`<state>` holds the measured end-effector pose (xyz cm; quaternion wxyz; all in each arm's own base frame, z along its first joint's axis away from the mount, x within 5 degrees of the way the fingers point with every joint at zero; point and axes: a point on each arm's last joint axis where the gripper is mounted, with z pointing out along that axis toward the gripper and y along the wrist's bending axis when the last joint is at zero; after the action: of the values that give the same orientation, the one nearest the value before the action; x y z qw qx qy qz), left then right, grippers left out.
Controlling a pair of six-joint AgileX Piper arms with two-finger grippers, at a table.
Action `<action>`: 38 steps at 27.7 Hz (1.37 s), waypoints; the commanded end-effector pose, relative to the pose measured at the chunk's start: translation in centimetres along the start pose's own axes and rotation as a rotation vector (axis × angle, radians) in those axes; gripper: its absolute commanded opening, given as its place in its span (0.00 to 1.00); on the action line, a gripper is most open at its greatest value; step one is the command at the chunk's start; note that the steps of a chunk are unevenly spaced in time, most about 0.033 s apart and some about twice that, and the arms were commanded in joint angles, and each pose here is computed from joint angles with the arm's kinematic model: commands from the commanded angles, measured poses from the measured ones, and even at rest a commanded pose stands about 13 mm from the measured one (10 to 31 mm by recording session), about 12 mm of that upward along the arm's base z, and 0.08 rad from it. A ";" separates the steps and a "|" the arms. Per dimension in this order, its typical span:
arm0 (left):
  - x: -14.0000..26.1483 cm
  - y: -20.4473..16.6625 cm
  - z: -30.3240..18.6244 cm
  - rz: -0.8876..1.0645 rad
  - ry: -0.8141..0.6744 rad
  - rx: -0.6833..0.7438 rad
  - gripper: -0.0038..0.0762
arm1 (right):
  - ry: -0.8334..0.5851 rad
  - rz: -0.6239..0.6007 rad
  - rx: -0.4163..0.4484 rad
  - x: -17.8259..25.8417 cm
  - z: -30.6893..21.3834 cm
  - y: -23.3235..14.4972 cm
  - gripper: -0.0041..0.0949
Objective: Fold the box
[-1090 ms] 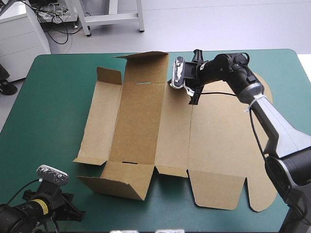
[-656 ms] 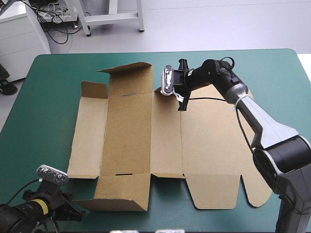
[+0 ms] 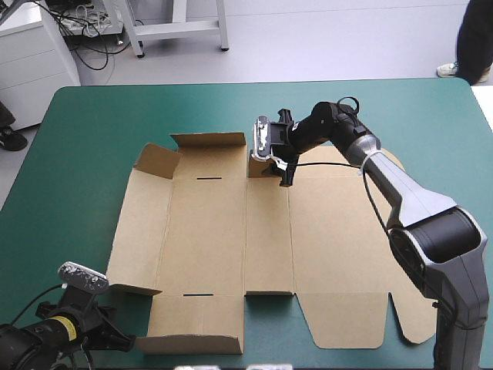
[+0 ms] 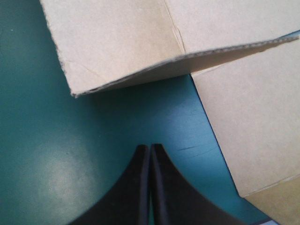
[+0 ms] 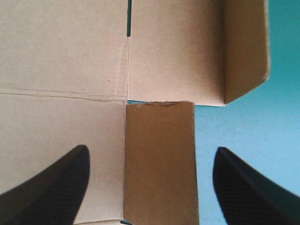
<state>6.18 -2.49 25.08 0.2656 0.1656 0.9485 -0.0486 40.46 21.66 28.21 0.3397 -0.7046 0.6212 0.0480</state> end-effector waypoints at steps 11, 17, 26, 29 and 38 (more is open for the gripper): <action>-0.7 0.0 -0.5 -0.003 -0.051 0.004 0.01 | -0.126 0.216 0.225 -4.1 -9.3 -1.3 0.69; -0.7 0.0 -0.5 -0.003 -0.051 0.004 0.01 | -0.085 0.391 0.261 -4.1 -11.7 -1.0 0.23; -0.7 0.0 -0.5 -0.003 -0.051 0.004 0.01 | 0.047 0.791 0.317 -2.2 -14.6 -0.5 0.03; -0.7 0.0 -0.5 -0.003 -0.051 0.004 0.01 | 0.065 0.931 0.348 -0.4 -16.2 -0.7 0.03; -0.7 0.0 -0.6 -0.003 -0.044 0.003 0.01 | 0.131 1.098 0.416 4.7 -19.3 1.9 0.03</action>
<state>6.18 -2.49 25.08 0.2656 0.1656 0.9485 -0.0486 35.09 9.04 37.47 0.3049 -0.2238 0.9241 0.0553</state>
